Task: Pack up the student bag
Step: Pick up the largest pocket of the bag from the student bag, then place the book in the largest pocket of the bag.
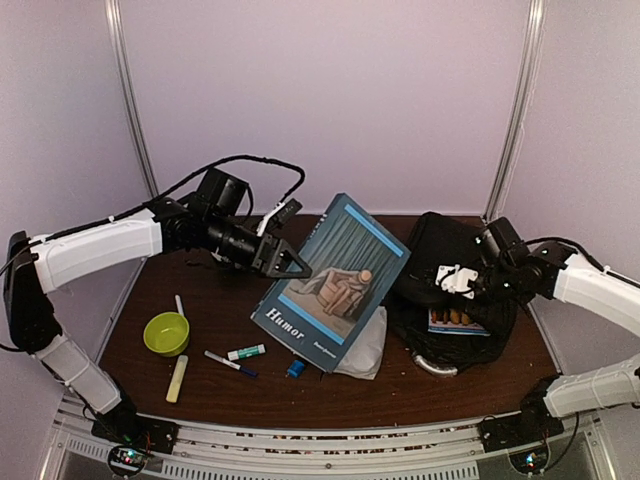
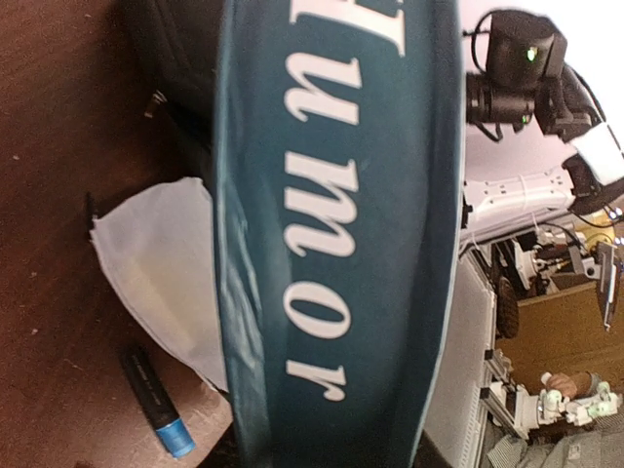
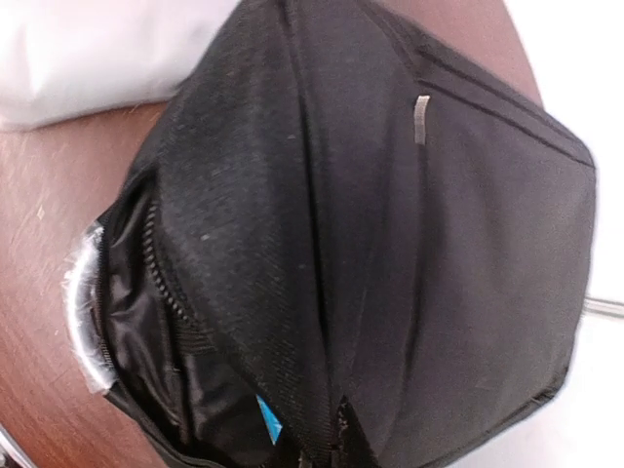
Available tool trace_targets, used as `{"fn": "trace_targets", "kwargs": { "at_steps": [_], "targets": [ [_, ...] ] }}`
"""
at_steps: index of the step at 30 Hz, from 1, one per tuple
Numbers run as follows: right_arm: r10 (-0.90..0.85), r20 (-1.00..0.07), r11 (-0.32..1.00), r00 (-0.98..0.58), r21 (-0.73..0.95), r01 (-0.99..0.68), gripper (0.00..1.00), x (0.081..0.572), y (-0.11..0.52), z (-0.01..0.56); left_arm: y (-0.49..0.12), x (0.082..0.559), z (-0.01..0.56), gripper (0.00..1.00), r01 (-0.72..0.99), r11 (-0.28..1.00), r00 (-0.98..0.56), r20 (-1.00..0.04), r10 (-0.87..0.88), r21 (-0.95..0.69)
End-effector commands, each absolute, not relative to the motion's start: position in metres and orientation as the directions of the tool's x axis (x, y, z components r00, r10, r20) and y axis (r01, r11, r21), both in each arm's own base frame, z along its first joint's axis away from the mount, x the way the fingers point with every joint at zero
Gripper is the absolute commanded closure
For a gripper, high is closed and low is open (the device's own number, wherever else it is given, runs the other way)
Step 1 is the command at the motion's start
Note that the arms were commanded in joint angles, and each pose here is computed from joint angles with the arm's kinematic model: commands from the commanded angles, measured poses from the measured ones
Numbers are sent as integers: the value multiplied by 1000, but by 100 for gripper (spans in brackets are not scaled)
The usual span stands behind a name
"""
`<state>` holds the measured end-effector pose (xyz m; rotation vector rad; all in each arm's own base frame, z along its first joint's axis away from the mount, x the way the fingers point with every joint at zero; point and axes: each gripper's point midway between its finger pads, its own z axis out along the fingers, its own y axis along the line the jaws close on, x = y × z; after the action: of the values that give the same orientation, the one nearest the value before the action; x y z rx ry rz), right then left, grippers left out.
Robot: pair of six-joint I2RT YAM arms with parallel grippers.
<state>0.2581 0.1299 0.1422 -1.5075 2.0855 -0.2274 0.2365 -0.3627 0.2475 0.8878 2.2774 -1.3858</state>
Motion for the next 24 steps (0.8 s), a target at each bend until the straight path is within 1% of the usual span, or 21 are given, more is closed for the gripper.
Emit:
{"fn": "trace_targets", "kwargs": {
  "at_steps": [1, 5, 9, 11, 15, 18, 24],
  "targets": [
    [-848, -459, 483, -264, -466, -742, 100, 287, 130, 194, -387, 201, 252, 78, 679, 157, -703, -574, 420, -717],
    [-811, -508, 541, -291, -460, -704, 100, 300, 128, 213, -407, 173, 235, 80, 652, 91, -677, -525, 515, -752],
    [-777, -549, 588, -308, -460, -665, 100, 309, 126, 225, -427, 149, 212, 81, 633, 52, -631, -476, 612, -773],
    [-767, -568, 591, -297, -446, -672, 100, 308, 129, 229, -439, 146, 203, 81, 633, 54, -614, -458, 643, -773],
    [-749, -606, 593, -268, -431, -681, 100, 302, 135, 234, -472, 154, 197, 81, 627, 48, -599, -442, 668, -778],
    [-736, -627, 600, -254, -431, -674, 100, 300, 136, 237, -498, 166, 193, 82, 600, 51, -617, -421, 665, -799],
    [-708, -676, 610, -204, -439, -659, 100, 293, 138, 250, -536, 190, 161, 83, 523, 153, -701, -321, 637, -838]
  ]
}}
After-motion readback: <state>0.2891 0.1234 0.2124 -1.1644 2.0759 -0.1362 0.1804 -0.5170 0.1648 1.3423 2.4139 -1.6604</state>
